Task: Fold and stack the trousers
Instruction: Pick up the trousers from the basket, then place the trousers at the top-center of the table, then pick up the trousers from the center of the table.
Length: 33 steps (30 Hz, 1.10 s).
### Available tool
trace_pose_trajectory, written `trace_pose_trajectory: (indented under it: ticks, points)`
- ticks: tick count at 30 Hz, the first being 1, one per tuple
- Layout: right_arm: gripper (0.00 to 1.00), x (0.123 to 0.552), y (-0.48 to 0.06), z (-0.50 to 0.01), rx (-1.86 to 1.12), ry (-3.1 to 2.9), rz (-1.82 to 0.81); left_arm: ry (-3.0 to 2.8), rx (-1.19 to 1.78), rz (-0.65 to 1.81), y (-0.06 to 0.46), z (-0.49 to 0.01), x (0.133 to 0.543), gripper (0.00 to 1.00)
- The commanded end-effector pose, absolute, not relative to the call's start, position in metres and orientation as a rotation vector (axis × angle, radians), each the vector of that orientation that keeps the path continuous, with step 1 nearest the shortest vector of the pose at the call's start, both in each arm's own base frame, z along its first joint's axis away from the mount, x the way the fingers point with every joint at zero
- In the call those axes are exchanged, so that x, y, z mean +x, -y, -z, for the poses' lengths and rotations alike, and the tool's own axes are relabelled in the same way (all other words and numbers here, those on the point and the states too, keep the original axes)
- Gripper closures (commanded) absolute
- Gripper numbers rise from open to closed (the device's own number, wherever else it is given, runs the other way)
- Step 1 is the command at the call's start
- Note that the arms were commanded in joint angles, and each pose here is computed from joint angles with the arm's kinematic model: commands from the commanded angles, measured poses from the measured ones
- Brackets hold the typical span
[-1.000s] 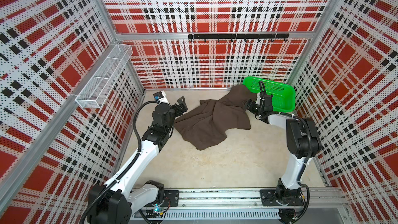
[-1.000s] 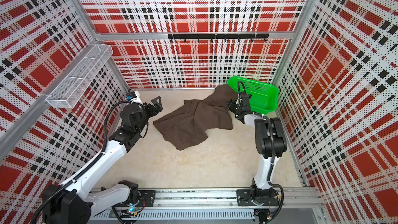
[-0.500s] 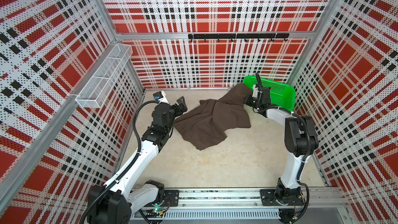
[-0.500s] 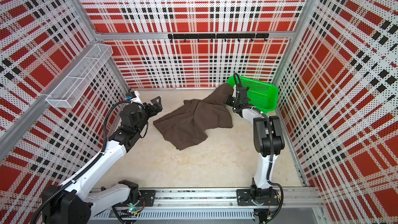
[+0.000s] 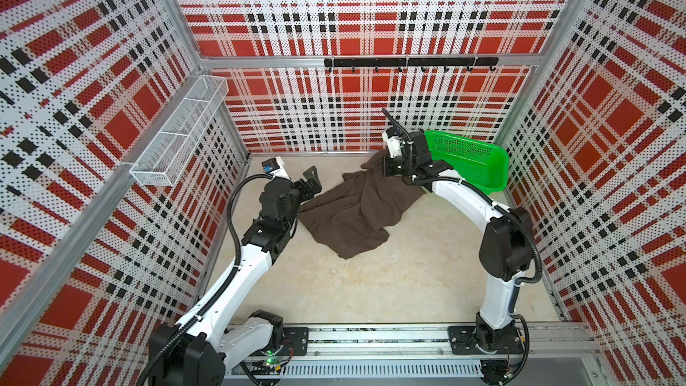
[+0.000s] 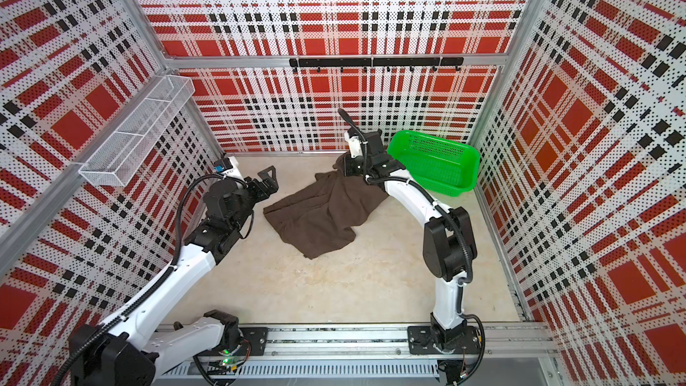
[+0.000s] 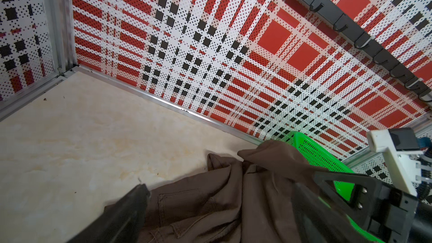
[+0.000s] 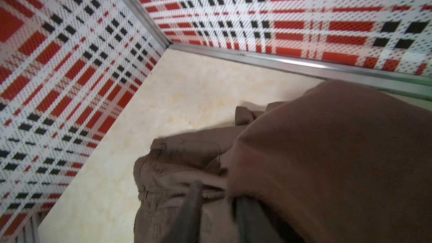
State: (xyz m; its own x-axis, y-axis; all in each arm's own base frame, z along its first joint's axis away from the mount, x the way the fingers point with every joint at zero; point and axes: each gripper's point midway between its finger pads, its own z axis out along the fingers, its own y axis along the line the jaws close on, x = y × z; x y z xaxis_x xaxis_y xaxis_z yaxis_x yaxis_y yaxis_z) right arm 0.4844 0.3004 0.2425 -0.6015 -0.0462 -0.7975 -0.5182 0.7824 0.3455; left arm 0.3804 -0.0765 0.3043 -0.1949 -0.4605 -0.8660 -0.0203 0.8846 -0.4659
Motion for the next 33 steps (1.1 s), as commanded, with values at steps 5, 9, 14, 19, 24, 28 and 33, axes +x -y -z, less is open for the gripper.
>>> trace_pose_trajectory:
  ticks: [5,9,14,19,24,28,33]
  points:
    - [0.10,0.464,-0.247,-0.248,-0.333,-2.188,-0.497,-1.855,-0.296,0.387,0.086,-0.281,0.379,0.02]
    - [0.01,0.447,-0.223,-0.284,-0.250,-2.114,-0.450,-1.932,-0.170,0.363,0.118,-0.266,0.378,0.02]
    - [0.00,0.424,-0.196,-0.313,-0.160,-2.070,-0.407,-2.053,-0.054,0.307,0.155,-0.235,0.373,0.02]
    - [0.06,0.395,-0.209,-0.306,-0.349,-2.040,-0.288,-2.043,-0.200,0.261,0.132,-0.230,0.363,0.02]
    - [0.11,0.347,-0.268,-0.266,-0.834,-1.882,-0.113,-1.809,-0.387,0.363,0.092,-0.279,0.337,0.02]
    - [0.12,0.314,-0.312,-0.228,-1.160,-1.745,-0.049,-1.614,-0.504,0.392,0.054,-0.321,0.309,0.02]
    - [0.08,0.272,-0.373,-0.184,-1.498,-1.628,-0.054,-1.476,-0.600,0.382,0.020,-0.352,0.279,0.02]
